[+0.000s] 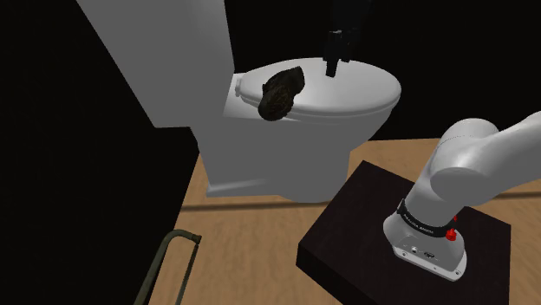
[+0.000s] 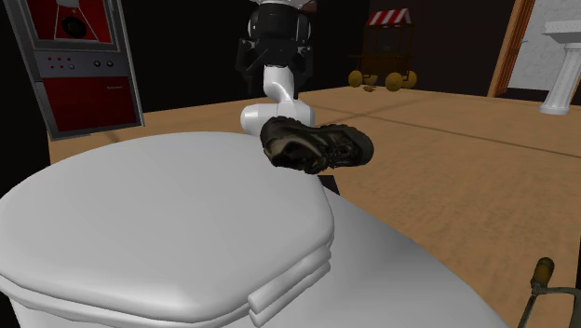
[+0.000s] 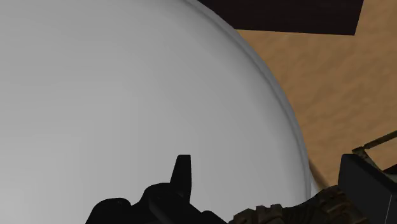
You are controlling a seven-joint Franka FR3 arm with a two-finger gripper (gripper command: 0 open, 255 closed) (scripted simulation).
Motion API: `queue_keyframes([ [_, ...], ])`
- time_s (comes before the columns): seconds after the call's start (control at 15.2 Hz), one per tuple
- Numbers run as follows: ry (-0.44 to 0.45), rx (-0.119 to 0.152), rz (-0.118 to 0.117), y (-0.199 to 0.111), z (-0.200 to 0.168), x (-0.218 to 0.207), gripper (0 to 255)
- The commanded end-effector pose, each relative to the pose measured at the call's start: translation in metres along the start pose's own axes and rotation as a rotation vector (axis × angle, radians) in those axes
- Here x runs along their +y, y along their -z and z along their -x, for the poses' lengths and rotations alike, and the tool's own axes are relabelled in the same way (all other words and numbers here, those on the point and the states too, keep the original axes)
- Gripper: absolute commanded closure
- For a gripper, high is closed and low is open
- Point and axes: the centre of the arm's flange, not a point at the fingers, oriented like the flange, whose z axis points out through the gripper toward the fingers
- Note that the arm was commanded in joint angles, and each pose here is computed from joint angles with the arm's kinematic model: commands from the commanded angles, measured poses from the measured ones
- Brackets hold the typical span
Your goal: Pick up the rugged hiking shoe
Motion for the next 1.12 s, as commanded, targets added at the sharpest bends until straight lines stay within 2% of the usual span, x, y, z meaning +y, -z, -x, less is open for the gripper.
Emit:
queue_keyframes([
  [0.0,0.0,0.0,0.0,0.0,0.0,0.0,0],
  [0.46,-0.616,-0.174,0.095,0.0,-0.078,-0.082,0],
  [0.86,-1.144,-0.324,0.177,-0.017,-0.172,-0.105,0],
  [0.92,-1.192,-0.337,0.185,-0.02,-0.181,-0.104,0],
  [1.06,-1.192,-0.337,0.185,-0.03,-0.18,-0.105,0],
])
